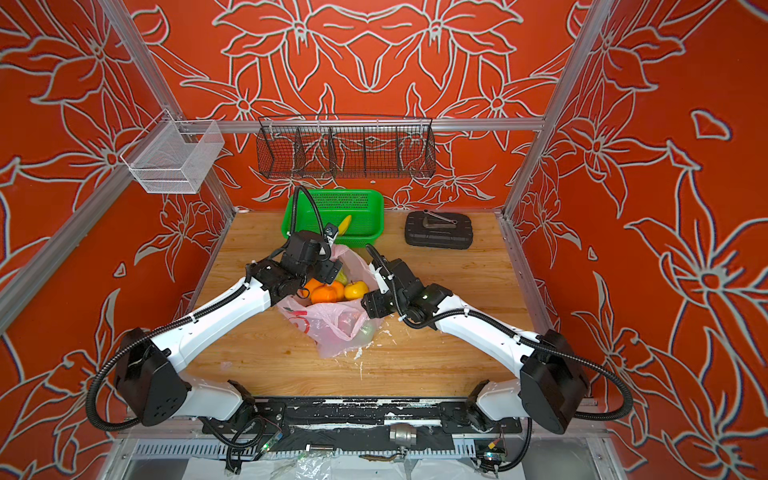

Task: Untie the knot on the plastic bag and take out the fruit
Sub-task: 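Hold the bag open with left gripper while right gripper reaches into opening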

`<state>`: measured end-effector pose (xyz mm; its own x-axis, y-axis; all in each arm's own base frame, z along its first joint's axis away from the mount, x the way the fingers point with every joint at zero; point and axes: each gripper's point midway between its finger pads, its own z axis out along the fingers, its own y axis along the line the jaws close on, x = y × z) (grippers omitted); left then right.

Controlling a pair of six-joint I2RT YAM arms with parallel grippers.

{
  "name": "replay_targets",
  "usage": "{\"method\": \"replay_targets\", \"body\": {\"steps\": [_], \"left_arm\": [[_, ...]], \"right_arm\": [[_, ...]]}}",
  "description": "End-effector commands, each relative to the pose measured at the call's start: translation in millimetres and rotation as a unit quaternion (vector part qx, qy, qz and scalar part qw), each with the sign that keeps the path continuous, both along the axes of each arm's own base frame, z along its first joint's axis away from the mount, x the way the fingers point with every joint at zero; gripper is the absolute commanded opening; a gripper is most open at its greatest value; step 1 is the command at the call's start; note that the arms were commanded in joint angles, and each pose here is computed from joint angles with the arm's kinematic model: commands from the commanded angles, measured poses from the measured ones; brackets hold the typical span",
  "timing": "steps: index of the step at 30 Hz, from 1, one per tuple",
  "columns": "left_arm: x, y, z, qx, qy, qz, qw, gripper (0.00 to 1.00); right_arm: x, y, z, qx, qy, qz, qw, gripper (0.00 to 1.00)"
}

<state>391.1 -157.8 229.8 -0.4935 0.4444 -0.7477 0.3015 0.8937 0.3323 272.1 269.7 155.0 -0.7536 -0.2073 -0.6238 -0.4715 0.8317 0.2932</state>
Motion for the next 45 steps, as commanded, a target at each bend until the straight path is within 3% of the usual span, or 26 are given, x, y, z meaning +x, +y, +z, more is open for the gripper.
{"method": "replay_targets", "body": {"steps": [1,8,14,17,20,25,28,36,41,45], "left_arm": [[6.7,17.8,-9.2,-0.02,0.005,0.042,0.999,0.86],[17.2,38.3,-11.9,-0.078,0.012,0.088,0.993,0.57],[26.0,56.7,-8.6,-0.09,0.014,0.123,0.988,0.55],[20.0,52.6,-3.0,-0.111,0.019,0.114,0.987,0.55],[8.8,41.6,6.1,-0.161,0.024,0.095,0.982,0.61],[-18.2,26.1,30.1,-0.228,0.031,0.062,0.971,0.86],[-37.2,21.5,46.7,-0.247,0.022,0.051,0.967,0.94],[-83.2,22.8,67.5,-0.269,0.013,0.06,0.961,0.96],[-106.9,38.0,60.9,-0.312,0.027,0.113,0.943,0.95],[-123.3,51.7,33.8,-0.323,0.061,0.166,0.93,0.95]], "right_arm": [[-3.6,-8.4,-8.8,-0.023,0.005,-0.008,1.0,0.68],[-44.2,-2.6,-37.2,-0.02,0.057,0.07,0.996,0.61],[-86.7,-14.7,-71.1,-0.059,0.117,0.117,0.984,0.55],[-99.2,-14.4,-69.3,-0.049,0.125,0.138,0.981,0.55],[-95.8,-9.8,-49.4,-0.022,0.097,0.138,0.986,0.59],[-79.4,4.5,4.2,0.042,0.016,0.134,0.99,0.74],[-69.0,11.7,36.9,0.074,-0.035,0.132,0.988,0.78],[-45.1,38.3,92.4,0.137,-0.093,0.125,0.978,0.76],[-41.2,66.8,82.5,0.146,-0.059,0.163,0.974,0.75],[-42.9,79.1,52.9,0.121,-0.022,0.185,0.975,0.77]]}}
